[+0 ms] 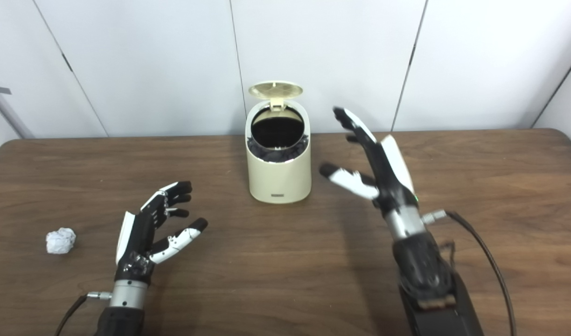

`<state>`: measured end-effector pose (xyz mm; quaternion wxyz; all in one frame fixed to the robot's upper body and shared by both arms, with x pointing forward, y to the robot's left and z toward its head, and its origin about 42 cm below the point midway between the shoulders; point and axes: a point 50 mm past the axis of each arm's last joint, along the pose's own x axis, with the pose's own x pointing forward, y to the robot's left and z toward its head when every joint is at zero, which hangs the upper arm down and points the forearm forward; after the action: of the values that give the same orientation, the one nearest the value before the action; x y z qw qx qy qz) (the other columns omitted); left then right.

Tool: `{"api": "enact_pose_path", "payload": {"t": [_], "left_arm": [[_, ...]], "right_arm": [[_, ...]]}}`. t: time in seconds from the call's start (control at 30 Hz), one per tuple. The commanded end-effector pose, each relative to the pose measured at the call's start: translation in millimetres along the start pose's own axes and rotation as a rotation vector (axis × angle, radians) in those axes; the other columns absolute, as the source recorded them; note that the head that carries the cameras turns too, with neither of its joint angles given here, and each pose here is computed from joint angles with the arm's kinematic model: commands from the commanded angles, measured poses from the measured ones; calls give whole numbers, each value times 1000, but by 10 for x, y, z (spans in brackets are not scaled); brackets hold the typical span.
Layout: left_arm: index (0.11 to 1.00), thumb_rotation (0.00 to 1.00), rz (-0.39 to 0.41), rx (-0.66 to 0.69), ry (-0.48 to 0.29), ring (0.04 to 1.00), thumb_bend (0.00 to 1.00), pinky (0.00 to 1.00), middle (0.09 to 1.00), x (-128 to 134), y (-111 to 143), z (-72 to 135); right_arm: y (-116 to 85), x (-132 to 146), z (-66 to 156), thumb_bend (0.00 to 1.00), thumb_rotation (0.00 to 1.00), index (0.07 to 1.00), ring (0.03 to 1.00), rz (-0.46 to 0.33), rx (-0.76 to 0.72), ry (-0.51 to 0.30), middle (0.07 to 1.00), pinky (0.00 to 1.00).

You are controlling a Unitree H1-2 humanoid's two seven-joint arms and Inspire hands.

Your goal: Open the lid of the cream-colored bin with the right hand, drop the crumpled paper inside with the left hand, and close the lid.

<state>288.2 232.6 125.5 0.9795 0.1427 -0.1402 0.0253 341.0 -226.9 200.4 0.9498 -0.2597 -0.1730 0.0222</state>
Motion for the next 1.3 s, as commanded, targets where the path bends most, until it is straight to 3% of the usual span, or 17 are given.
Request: {"api": "enact_pose_path", "payload": {"t": [0.0,0.4,0.67,0.9,1.1,1.17,1.2,1.27], "left_arm": [[779,346,14,-3,-40,765,779,647,786,20,60,38],[791,344,8,5,-33,771,769,659,795,22,140,3],[785,353,12,25,-38,762,761,643,789,19,178,-11],[786,331,14,30,-35,773,764,655,791,8,205,21],[774,303,60,127,-88,759,824,612,777,29,279,226],[762,268,74,207,-112,730,833,590,756,41,312,321],[748,197,78,256,-128,704,859,568,738,46,340,371],[734,186,76,374,-156,673,875,541,713,33,432,492]], "right_arm": [[-118,-9,117,1000,860,911,908,-55,-20,-89,902,838],[-177,-537,-288,1000,871,937,927,-97,-53,-35,931,896],[-77,-803,-343,959,850,930,906,-98,-65,7,916,849],[-35,-848,-382,929,824,920,899,-117,-46,15,914,838],[-32,-849,-407,904,817,920,899,-124,-47,16,913,842],[-38,-854,-408,896,812,921,900,-127,-41,12,914,844],[-42,-857,-409,892,809,923,902,-128,-40,13,915,846],[-55,-859,-411,898,813,922,898,-129,-48,16,913,842]]}}
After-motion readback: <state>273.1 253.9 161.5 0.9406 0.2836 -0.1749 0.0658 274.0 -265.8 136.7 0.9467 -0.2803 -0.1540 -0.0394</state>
